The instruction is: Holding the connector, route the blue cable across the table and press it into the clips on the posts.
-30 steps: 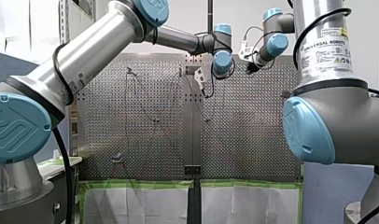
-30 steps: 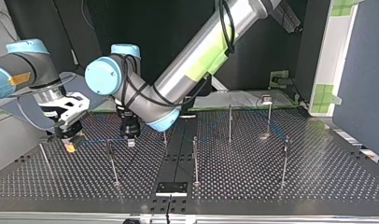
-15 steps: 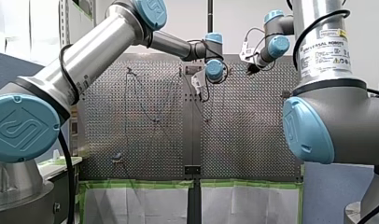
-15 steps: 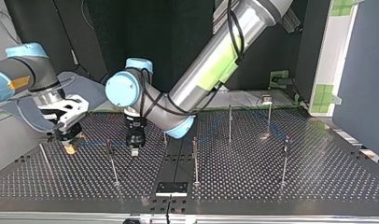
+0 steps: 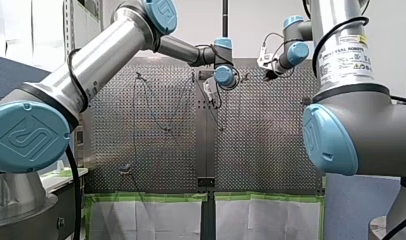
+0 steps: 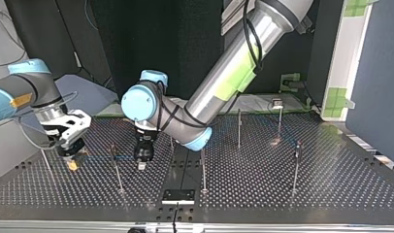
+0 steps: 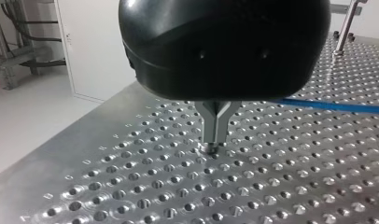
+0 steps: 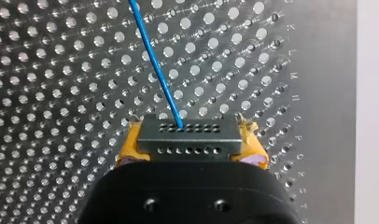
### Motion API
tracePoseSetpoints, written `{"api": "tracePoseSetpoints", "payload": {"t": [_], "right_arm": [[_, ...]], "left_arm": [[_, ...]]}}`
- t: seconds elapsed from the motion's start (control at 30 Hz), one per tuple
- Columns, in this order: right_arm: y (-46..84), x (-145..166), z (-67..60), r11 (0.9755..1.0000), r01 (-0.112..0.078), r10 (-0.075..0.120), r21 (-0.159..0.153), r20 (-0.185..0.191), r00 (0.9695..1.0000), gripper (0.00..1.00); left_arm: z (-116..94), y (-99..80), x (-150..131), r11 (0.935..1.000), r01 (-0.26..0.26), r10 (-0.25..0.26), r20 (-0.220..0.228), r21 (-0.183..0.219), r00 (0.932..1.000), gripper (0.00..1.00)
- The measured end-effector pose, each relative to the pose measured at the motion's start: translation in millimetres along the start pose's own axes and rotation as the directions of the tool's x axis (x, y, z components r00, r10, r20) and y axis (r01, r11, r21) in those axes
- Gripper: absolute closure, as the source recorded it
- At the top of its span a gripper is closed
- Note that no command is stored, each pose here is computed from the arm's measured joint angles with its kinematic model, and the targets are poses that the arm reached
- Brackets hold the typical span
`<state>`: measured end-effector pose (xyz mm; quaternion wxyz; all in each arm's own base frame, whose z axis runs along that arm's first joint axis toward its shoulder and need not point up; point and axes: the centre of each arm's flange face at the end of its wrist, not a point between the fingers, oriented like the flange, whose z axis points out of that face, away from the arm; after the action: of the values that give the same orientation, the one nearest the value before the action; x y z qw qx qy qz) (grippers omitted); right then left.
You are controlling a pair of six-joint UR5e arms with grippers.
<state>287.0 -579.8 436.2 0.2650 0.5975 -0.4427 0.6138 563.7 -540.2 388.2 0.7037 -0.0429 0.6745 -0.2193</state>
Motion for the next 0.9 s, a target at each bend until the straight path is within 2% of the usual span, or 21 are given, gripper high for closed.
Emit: {"api": "tracePoseSetpoints", "payload": {"t": [0.23,0.27,0.3,0.37,0.4,0.43,0.47,0.5,0.57,0.77,0.9], "right_arm": [[3.4,-5.5,8.1,0.9999,0.003,-0.003,0.014,0.009,1.0,1.0],[3.2,-5.9,8.5,0.9998,0.003,-0.003,0.017,0.01,0.9999,1.0],[3.1,-6.0,8.6,0.9998,0.004,-0.004,0.019,0.01,0.9999,1.0],[2.9,-6.2,8.7,0.9998,0.004,-0.004,0.022,0.011,0.9999,1.0],[2.8,-6.3,8.7,0.9997,0.004,-0.004,0.023,0.011,0.9999,1.0],[2.8,-6.3,8.7,0.9997,0.004,-0.004,0.023,0.011,0.9999,1.0],[2.8,-6.3,8.7,0.9997,0.004,-0.004,0.024,0.011,0.9999,1.0],[2.7,-6.3,8.8,0.9997,0.004,-0.004,0.024,0.011,0.9999,1.0],[2.7,-6.3,8.8,0.9997,0.006,-0.006,0.024,0.012,0.9999,1.0],[0.8,-6.8,9.0,0.9996,0.01,-0.01,0.027,0.012,0.9999,1.0],[0.1,-7.1,9.0,0.9995,0.01,-0.01,0.028,0.013,0.9999,1.0]], "left_arm": [[-7.3,-5.9,4.7,0.9999,-0.01,0.01,-0.033,0.009,0.9994,1.0],[-8.5,-7.1,5.3,0.9999,-0.011,0.011,-0.037,0.01,0.9993,0.93],[-9.9,-8.3,6.1,0.9999,-0.012,0.012,-0.041,0.011,0.9991,0.93],[-12.2,-10.0,7.5,0.9998,-0.015,0.016,-0.051,0.012,0.9986,0.66],[-14.3,-11.4,8.6,0.9998,-0.018,0.019,-0.059,0.012,0.9981,0.66],[-16.1,-12.4,9.1,0.9997,-0.022,0.022,-0.065,0.011,0.9976,0.6],[-17.9,-13.3,9.7,0.9996,-0.025,0.026,-0.072,0.011,0.997,0.32],[-20.1,-14.3,10.8,0.9995,-0.03,0.03,-0.081,0.009,0.9962,0.32],[-23.7,-16.0,12.6,0.9993,-0.037,0.037,-0.095,0.004,0.9948,0.0],[-37.4,-20.9,15.2,0.998,-0.055,0.05,-0.128,-0.032,0.9904,0.0],[-54.0,-27.0,8.1,0.9958,-0.07,0.06,-0.148,-0.059,0.9871,0.0]]}}
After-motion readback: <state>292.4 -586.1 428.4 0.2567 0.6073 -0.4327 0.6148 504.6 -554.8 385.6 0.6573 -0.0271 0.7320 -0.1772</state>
